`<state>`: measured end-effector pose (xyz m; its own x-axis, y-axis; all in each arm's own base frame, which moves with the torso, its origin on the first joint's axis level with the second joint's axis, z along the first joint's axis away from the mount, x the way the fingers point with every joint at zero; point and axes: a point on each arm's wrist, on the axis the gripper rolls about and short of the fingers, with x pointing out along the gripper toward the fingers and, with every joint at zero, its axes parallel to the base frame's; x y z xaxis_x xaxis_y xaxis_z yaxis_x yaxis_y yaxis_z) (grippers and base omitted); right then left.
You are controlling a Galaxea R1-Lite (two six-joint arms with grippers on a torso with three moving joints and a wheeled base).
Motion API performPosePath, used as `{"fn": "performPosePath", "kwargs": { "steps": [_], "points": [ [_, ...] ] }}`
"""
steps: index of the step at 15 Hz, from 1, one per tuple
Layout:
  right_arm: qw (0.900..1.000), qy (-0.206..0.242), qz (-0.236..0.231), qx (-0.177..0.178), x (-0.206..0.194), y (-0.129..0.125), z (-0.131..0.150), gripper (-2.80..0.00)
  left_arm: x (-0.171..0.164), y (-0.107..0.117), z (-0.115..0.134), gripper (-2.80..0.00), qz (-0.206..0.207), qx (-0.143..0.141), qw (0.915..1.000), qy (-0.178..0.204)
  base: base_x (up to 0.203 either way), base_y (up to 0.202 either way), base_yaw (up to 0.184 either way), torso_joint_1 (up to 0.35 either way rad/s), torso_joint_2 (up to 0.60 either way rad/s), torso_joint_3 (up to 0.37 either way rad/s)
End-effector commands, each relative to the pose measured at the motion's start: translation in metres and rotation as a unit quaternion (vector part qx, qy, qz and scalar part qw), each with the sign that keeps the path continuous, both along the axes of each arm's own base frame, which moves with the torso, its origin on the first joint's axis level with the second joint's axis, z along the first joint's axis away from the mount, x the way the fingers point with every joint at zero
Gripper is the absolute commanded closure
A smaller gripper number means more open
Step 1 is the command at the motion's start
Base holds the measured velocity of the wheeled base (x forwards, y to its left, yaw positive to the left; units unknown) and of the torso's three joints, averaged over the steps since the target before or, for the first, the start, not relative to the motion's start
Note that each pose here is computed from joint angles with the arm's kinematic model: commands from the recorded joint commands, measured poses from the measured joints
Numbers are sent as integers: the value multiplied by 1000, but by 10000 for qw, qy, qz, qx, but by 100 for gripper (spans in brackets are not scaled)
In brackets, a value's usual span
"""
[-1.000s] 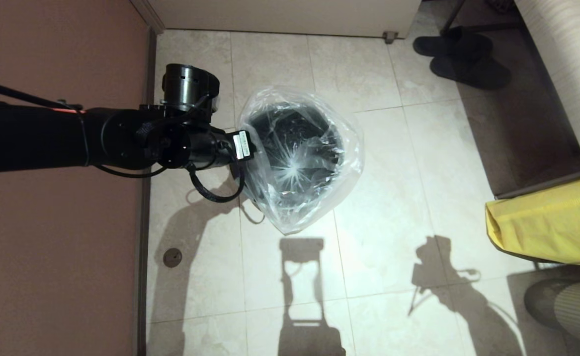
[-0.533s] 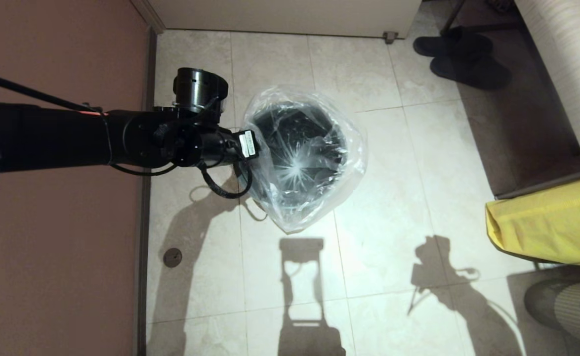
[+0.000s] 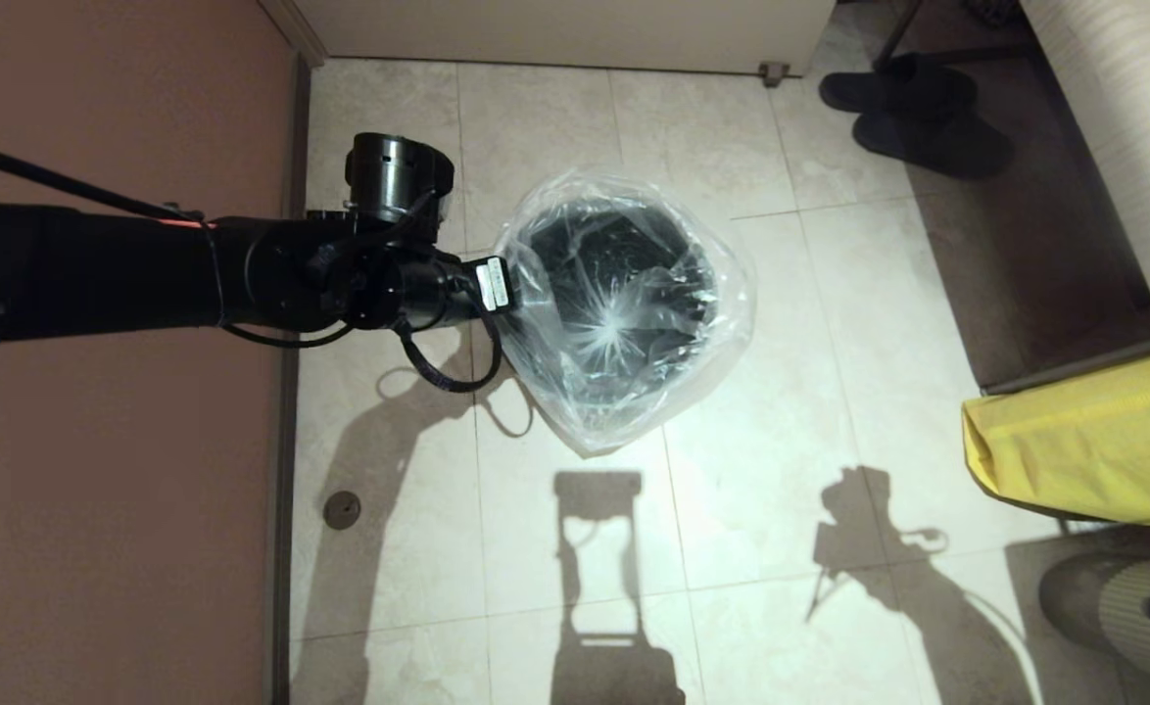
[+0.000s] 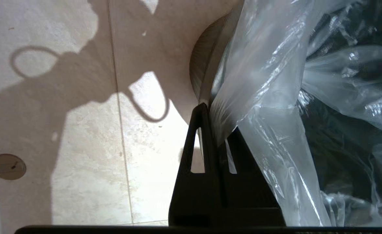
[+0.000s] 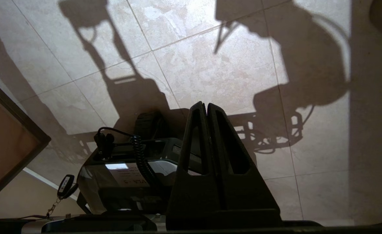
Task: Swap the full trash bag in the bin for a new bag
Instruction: Put the new garbage bag on the trash can
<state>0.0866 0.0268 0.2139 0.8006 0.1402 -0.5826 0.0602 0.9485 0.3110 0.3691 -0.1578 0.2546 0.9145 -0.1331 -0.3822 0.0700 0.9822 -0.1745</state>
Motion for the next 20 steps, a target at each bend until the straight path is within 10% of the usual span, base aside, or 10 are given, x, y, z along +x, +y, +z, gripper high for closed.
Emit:
{"fn": "performPosePath", "kwargs": {
  "steps": [1,20],
  "points": [
    [10000,13,-3,4,0,0,0,0,-3,1,4,0,9,-17,10000,-40,0,0,0,0,0,0],
    [9994,-39,256,213,10,5,11,0,-24,17,-46,0,199,158,9987,446,0,0,0,0,0,0]
  ]
}}
